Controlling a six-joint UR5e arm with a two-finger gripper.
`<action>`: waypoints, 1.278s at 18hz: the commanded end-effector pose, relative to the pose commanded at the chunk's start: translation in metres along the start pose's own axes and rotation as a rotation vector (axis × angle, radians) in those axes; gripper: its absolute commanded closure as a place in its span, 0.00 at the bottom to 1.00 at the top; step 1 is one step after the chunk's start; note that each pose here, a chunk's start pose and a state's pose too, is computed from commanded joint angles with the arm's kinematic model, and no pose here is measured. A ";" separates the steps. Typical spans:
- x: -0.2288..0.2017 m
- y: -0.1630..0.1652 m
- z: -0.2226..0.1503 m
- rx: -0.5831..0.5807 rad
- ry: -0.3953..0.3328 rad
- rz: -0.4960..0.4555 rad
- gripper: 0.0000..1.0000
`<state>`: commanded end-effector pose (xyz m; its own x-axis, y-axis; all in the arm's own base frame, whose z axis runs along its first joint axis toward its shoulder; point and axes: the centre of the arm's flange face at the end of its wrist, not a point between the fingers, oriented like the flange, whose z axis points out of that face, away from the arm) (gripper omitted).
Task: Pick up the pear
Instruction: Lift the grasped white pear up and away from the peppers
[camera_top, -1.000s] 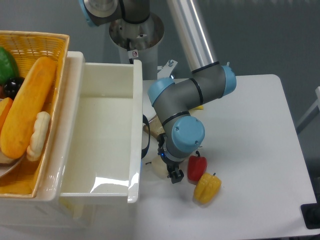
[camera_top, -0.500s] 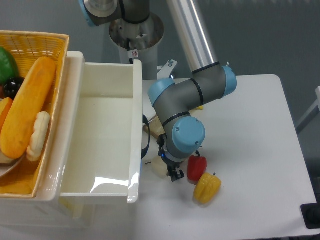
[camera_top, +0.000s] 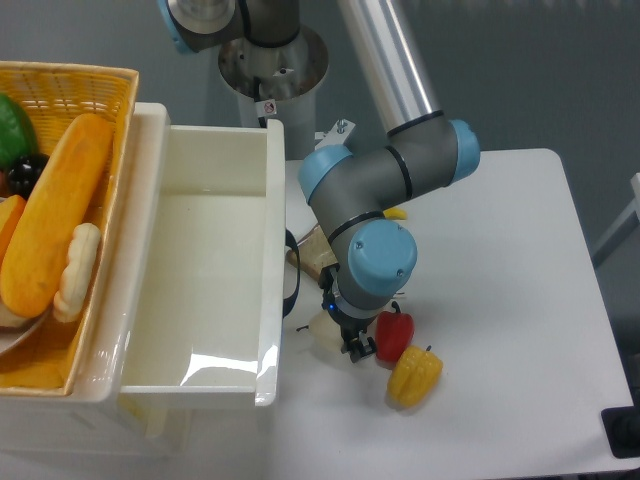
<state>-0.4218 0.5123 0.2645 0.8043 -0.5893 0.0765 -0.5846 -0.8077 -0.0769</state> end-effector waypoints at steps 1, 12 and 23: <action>-0.001 0.008 -0.010 -0.009 -0.018 -0.029 0.62; 0.001 0.108 -0.104 -0.070 -0.174 -0.330 0.62; 0.013 0.141 -0.125 -0.004 -0.176 -0.449 0.62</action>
<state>-0.5072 0.3887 0.3786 0.9830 -0.1703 -0.0682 -0.1751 -0.9820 -0.0705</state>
